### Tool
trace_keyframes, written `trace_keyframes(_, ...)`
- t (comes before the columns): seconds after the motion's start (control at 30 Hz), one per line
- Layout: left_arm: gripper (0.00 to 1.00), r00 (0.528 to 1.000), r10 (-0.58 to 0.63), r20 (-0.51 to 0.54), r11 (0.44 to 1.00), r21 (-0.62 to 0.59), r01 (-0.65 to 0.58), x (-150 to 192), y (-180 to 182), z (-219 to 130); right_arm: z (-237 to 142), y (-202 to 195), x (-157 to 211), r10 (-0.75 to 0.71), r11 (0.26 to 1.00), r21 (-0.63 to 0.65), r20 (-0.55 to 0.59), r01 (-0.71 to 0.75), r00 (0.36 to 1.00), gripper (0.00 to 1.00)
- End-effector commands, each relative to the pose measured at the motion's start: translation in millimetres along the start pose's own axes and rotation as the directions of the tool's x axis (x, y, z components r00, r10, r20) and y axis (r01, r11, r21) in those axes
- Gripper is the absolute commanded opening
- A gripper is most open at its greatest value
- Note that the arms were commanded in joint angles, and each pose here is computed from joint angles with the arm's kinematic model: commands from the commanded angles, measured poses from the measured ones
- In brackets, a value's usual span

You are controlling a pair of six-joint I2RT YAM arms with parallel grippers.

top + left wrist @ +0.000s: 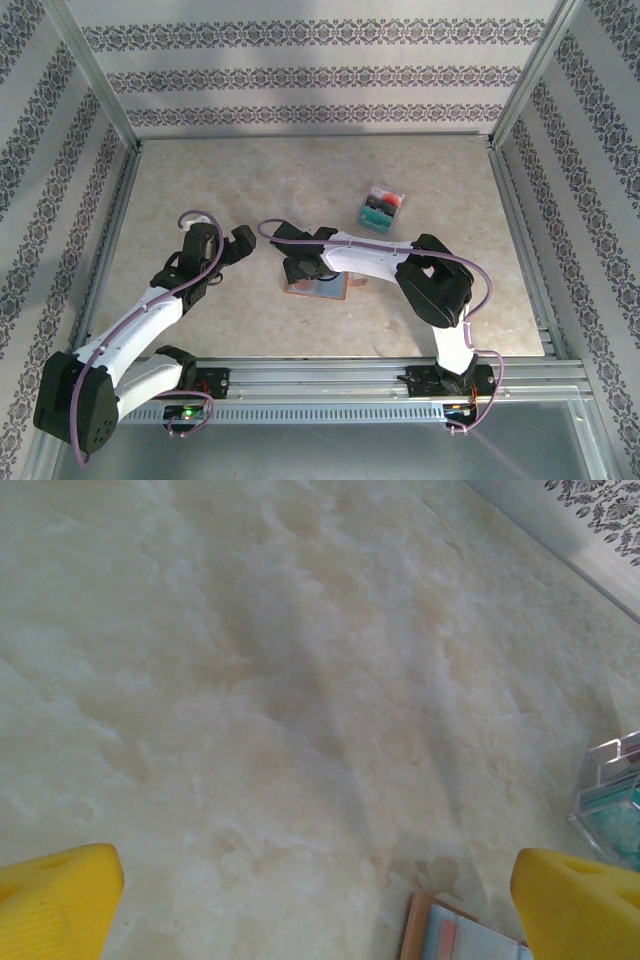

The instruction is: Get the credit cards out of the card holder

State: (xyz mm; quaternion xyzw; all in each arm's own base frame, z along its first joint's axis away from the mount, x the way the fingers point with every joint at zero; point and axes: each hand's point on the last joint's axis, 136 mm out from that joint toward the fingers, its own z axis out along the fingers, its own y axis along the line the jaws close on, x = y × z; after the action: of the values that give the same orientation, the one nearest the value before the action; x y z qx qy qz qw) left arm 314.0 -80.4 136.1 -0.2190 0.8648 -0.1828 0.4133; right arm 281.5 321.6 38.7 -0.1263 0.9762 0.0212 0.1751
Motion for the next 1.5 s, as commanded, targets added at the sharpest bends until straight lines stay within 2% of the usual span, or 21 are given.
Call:
trace_keyframes(0.0,0.99,0.999,-0.029,0.022,0.999,0.017,0.029,-6,0,0,7,6,9,-0.019,1.0,0.002,-0.033,0.019,0.999,0.79)
trace_keyframes(0.27,0.99,1.0,-0.027,0.012,0.999,0.024,0.026,-5,-2,1,13,7,20,-0.028,1.0,-0.003,-0.06,0.028,0.998,0.74)
trace_keyframes(0.37,0.99,1.0,-0.027,0.014,0.999,0.025,0.027,-6,-2,1,14,4,25,-0.025,1.0,-0.005,-0.065,0.025,0.998,0.65)
trace_keyframes(0.43,0.99,1.0,-0.026,0.016,0.999,0.026,0.025,-6,-3,0,14,2,29,-0.024,1.0,-0.009,-0.072,0.023,0.997,0.55)
trace_keyframes(0.6,0.99,1.0,-0.023,0.016,0.999,0.031,0.022,-8,-5,-2,12,2,37,-0.024,0.999,-0.038,-0.078,0.021,0.997,0.45)
trace_keyframes(0.93,0.99,1.0,0.012,0.014,0.998,0.064,-0.013,-11,-14,-10,-8,-4,41,-0.059,0.996,-0.076,-0.048,0.055,0.997,0.39)
trace_keyframes(1.13,0.99,0.999,0.032,0.031,0.998,0.058,-0.033,-13,-17,-14,-9,-5,46,-0.084,0.993,-0.092,-0.051,0.079,0.995,0.41)
trace_keyframes(1.47,0.99,0.996,0.08,0.046,0.995,0.056,-0.082,-16,-24,-18,-19,-30,46,-0.065,0.998,-0.013,-0.032,0.065,0.997,0.44)
